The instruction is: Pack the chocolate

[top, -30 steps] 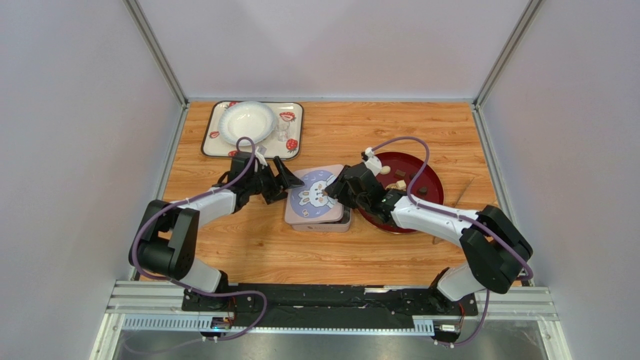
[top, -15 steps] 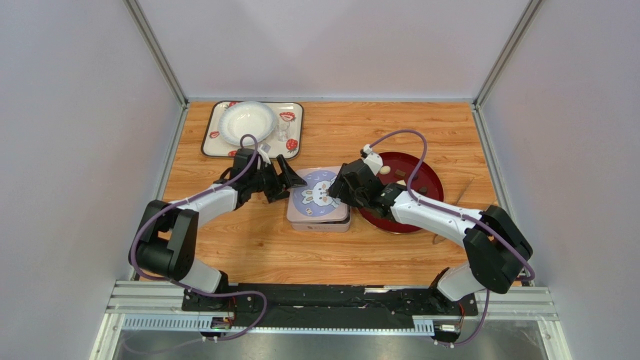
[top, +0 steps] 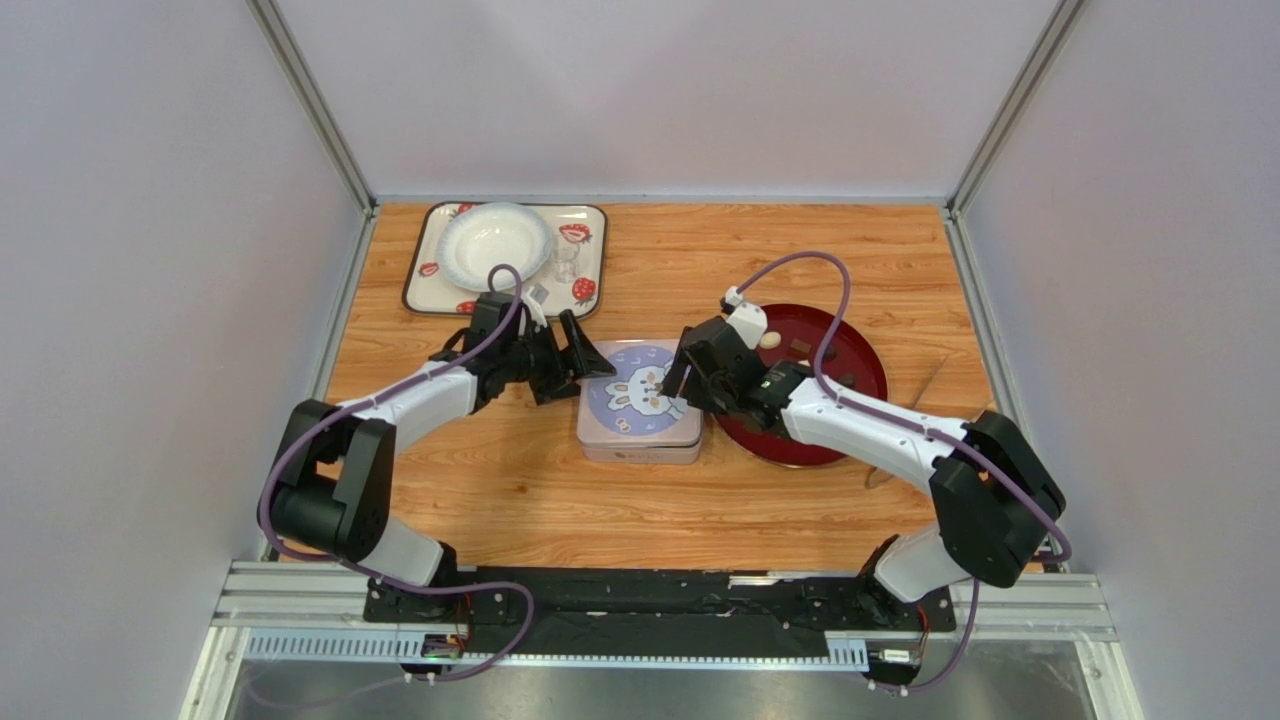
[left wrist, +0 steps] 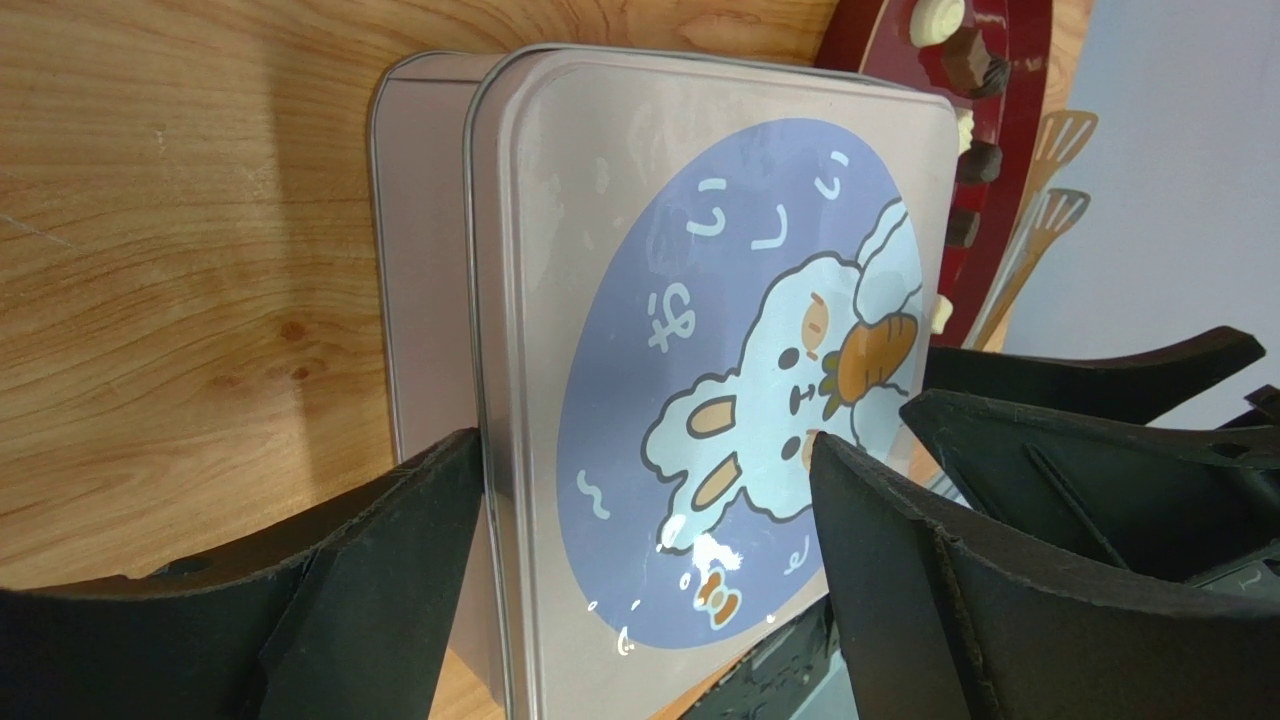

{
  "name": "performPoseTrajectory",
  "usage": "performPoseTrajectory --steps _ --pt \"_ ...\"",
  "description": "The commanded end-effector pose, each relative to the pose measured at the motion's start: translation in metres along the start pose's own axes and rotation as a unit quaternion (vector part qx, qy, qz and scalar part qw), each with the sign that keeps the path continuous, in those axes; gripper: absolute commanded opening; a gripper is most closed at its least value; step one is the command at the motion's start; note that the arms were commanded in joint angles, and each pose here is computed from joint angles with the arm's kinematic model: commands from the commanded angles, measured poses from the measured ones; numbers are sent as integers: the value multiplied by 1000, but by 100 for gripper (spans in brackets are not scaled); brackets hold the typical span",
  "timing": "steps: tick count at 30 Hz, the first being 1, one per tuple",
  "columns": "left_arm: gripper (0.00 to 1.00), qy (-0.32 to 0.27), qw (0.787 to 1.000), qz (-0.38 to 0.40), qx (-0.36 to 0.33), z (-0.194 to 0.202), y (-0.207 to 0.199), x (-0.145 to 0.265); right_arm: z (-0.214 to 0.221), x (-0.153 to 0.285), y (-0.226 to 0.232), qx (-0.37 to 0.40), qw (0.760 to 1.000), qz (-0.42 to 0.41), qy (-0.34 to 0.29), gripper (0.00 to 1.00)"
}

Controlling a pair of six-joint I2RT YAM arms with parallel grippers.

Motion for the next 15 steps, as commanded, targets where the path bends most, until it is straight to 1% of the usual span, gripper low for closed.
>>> performPoseTrajectory --steps 1,12,15 --pt "88 -4 999 16 -36 -4 -19 6 -23 11 6 9 999 4 -35 69" --pt "88 -1 998 3 -61 -3 -20 6 -21 15 -1 18 999 11 -39 68" --pt "88 -3 998 -1 -63 -3 -20 8 -21 16 -4 19 999 12 -39 67"
Point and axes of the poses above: each gripper's point midway between its finger pads, its own x axis back along the fingers, its own y axis along the line the jaws close on, z = x × y, the point moved 2 cm from there along x, back along the fingers, and after that the axes turned 12 degrees about x, right-handed, at the moved point
